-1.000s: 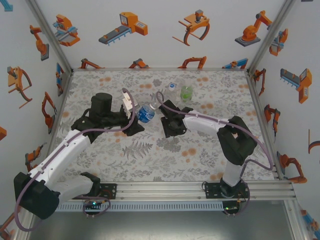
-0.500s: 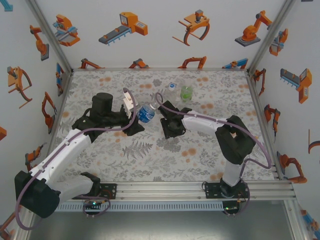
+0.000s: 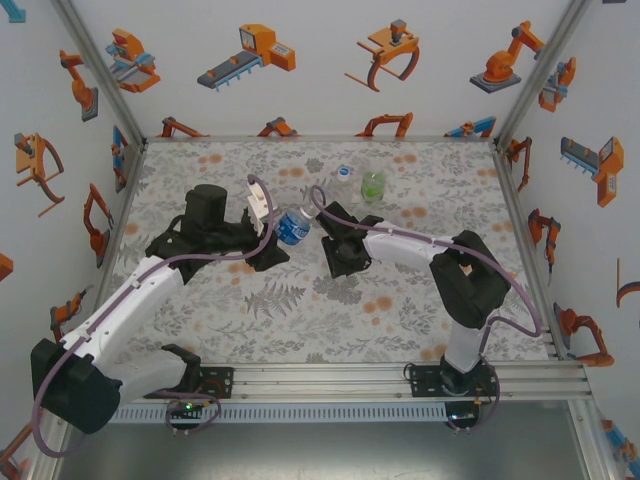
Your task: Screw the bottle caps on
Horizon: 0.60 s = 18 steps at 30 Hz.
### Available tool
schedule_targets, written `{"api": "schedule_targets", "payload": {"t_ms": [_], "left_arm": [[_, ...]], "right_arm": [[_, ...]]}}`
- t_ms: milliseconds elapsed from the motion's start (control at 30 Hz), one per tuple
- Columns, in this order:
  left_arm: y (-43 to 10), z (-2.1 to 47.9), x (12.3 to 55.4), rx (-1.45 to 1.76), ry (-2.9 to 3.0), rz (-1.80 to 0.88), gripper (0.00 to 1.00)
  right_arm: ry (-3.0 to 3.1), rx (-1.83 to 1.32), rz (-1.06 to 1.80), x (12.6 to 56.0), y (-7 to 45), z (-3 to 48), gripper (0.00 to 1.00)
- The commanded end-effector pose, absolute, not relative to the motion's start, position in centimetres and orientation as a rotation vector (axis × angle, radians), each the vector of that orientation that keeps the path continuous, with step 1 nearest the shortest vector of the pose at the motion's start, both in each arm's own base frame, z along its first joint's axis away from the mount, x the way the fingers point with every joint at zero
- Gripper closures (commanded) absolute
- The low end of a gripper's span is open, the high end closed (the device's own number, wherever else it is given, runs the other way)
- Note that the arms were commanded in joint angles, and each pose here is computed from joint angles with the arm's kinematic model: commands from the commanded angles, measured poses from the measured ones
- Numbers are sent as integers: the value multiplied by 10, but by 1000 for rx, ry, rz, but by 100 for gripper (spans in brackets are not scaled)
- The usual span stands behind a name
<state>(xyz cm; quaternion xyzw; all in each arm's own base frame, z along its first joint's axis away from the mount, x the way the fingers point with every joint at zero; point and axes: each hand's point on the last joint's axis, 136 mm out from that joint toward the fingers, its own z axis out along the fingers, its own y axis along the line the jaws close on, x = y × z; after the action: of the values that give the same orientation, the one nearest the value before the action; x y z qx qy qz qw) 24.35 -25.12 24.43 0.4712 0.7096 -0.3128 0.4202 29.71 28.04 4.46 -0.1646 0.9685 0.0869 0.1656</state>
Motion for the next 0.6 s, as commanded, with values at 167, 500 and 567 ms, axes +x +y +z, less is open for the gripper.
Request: {"api": "schedule_targets", "payload": {"t_ms": [167, 500, 567], "left_arm": [[-255, 257, 244, 1181, 1755, -799, 74], [-255, 256, 244, 1182, 1758, -799, 74], [-255, 256, 244, 1182, 1758, -799, 74]], "right_arm": [[2713, -476, 258, 301, 284, 70, 60], [2726, -478, 269, 298, 285, 66, 62], [2730, -479, 266, 298, 284, 64, 62]]}}
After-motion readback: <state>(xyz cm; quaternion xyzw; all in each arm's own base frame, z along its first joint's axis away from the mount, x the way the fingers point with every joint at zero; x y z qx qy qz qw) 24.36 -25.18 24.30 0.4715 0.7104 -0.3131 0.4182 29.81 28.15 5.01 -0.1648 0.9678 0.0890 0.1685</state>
